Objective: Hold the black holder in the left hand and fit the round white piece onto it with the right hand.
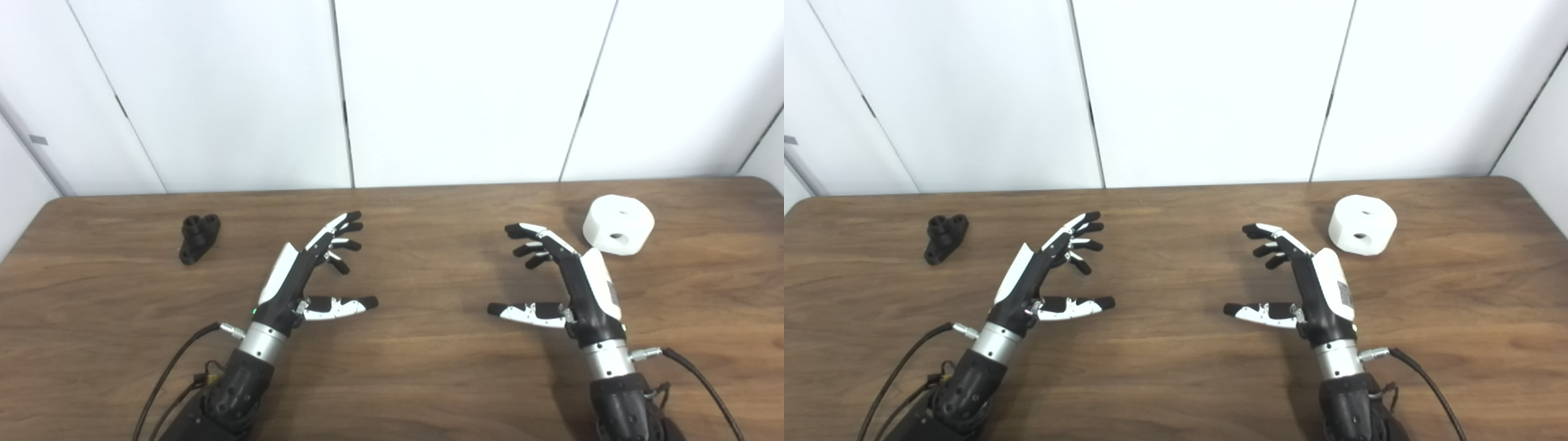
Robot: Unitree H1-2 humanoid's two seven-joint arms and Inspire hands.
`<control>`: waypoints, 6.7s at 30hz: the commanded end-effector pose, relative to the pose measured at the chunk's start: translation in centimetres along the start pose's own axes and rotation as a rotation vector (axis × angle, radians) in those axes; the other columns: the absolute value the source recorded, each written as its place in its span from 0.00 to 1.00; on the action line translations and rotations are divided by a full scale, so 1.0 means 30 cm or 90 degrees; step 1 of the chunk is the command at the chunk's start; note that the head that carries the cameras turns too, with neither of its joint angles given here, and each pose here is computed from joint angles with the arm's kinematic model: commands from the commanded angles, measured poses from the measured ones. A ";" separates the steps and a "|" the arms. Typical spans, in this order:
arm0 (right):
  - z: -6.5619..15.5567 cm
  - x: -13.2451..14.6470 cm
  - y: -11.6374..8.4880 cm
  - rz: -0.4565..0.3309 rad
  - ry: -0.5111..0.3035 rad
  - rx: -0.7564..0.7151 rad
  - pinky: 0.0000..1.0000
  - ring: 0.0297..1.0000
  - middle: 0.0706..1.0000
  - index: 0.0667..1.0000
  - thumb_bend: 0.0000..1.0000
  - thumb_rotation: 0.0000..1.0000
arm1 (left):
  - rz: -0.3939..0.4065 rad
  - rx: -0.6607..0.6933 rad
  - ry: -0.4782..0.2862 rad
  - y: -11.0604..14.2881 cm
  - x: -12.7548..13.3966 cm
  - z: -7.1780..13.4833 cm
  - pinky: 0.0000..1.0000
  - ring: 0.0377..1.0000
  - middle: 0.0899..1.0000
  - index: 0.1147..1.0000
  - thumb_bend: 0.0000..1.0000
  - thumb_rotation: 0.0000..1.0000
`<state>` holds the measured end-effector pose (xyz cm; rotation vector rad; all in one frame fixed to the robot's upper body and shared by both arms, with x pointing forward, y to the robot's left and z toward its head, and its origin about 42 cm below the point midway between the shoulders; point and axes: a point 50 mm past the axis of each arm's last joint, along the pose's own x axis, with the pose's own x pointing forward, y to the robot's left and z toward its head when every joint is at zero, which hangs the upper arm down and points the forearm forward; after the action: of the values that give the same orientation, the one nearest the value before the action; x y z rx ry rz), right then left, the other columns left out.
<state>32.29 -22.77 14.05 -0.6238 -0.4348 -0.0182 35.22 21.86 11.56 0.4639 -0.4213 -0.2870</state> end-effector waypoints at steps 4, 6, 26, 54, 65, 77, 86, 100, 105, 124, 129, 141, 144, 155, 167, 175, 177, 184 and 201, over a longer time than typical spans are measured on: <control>0.026 0.028 -0.011 -0.017 -0.026 0.005 0.51 0.61 0.71 0.72 0.76 0.11 | 0.006 -0.003 0.027 -0.045 -0.081 -0.036 0.52 0.72 0.81 0.85 0.76 0.06; 0.027 0.028 -0.011 -0.019 -0.026 0.005 0.51 0.61 0.71 0.72 0.77 0.12 | 0.013 -0.003 0.025 -0.044 -0.081 -0.033 0.52 0.71 0.80 0.83 0.76 0.05; -0.064 0.010 -0.081 -0.029 -0.018 0.023 0.49 0.61 0.72 0.72 0.76 0.01 | 0.018 0.014 0.061 -0.160 -0.060 -0.083 0.51 0.69 0.81 0.76 0.76 0.09; -0.042 0.030 -0.130 -0.037 -0.010 0.035 0.46 0.57 0.69 0.69 0.78 0.00 | 0.136 0.091 0.008 -0.059 0.009 -0.026 0.48 0.57 0.62 0.62 0.74 0.01; -0.042 0.047 -0.132 -0.035 -0.020 0.045 0.47 0.58 0.69 0.69 0.78 0.00 | 0.212 0.280 0.071 0.186 -0.032 0.003 0.58 0.69 0.72 0.61 0.82 0.13; -0.029 0.044 -0.140 -0.038 -0.017 0.050 0.47 0.57 0.68 0.68 0.77 0.00 | 0.316 0.406 0.159 0.330 -0.075 -0.008 0.60 0.72 0.77 0.66 0.82 0.12; -0.027 0.045 -0.144 -0.039 -0.014 0.050 0.46 0.56 0.68 0.68 0.77 0.00 | 0.381 0.441 0.191 0.440 -0.084 -0.008 0.65 0.86 0.86 0.68 0.84 0.16; -0.024 0.045 -0.145 -0.032 -0.014 0.047 0.46 0.55 0.69 0.68 0.75 0.00 | 0.417 0.464 0.205 0.510 -0.065 0.008 0.64 0.85 0.85 0.68 0.85 0.19; -0.020 0.046 -0.148 -0.030 -0.014 0.047 0.45 0.55 0.69 0.68 0.75 0.00 | 0.418 0.491 0.229 0.513 -0.043 -0.012 0.66 0.88 0.87 0.66 0.86 0.24; -0.006 0.045 -0.155 -0.029 -0.014 0.037 0.45 0.54 0.69 0.68 0.75 0.00 | 0.349 0.561 0.397 0.606 0.073 -0.069 1.00 1.00 1.00 0.70 1.00 0.51; -0.002 0.043 -0.156 -0.028 -0.006 0.036 0.46 0.55 0.69 0.68 0.75 0.00 | 0.337 0.574 0.416 0.613 0.080 -0.086 1.00 1.00 1.00 0.70 1.00 0.52; -0.005 0.048 -0.161 -0.027 -0.006 0.037 0.46 0.54 0.69 0.67 0.74 0.00 | 0.291 0.574 0.461 0.597 0.081 -0.129 0.98 1.00 1.00 0.70 1.00 0.53; -0.005 0.048 -0.161 -0.026 -0.007 0.037 0.46 0.54 0.68 0.67 0.74 0.00 | 0.281 0.573 0.458 0.589 0.080 -0.141 0.95 1.00 1.00 0.68 1.00 0.51; 0.005 0.047 -0.166 -0.028 -0.015 0.029 0.45 0.53 0.68 0.67 0.74 0.00 | 0.244 0.546 0.474 0.563 0.091 -0.200 0.97 1.00 0.99 0.65 0.95 0.46; 0.008 0.021 -0.169 -0.029 -0.006 0.029 0.45 0.54 0.69 0.68 0.73 0.00 | 0.248 0.510 0.492 0.572 0.086 -0.288 0.91 1.00 0.94 0.59 0.90 0.35; 0.009 0.009 -0.178 -0.029 -0.007 0.024 0.45 0.54 0.68 0.68 0.72 0.00 | 0.225 0.478 0.470 0.546 0.071 -0.323 0.79 0.95 0.89 0.53 0.81 0.24; 0.008 0.009 -0.179 -0.030 -0.007 0.022 0.45 0.54 0.68 0.68 0.72 0.00 | 0.218 0.469 0.460 0.539 0.069 -0.329 0.79 0.95 0.87 0.46 0.63 0.13; 0.010 0.013 -0.184 -0.033 -0.003 0.026 0.44 0.53 0.68 0.68 0.70 0.00 | 0.180 0.471 0.431 0.523 0.064 -0.326 0.79 0.90 0.81 0.41 0.52 0.07; 0.009 0.021 -0.173 -0.034 0.003 0.031 0.44 0.54 0.69 0.68 0.67 0.00 | 0.129 0.432 0.396 0.490 0.034 -0.292 0.86 0.92 0.83 0.41 0.52 0.06</control>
<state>31.26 -26.87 15.59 -0.5725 -0.3820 -0.0406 42.78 37.55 12.17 1.1058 0.0609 0.2829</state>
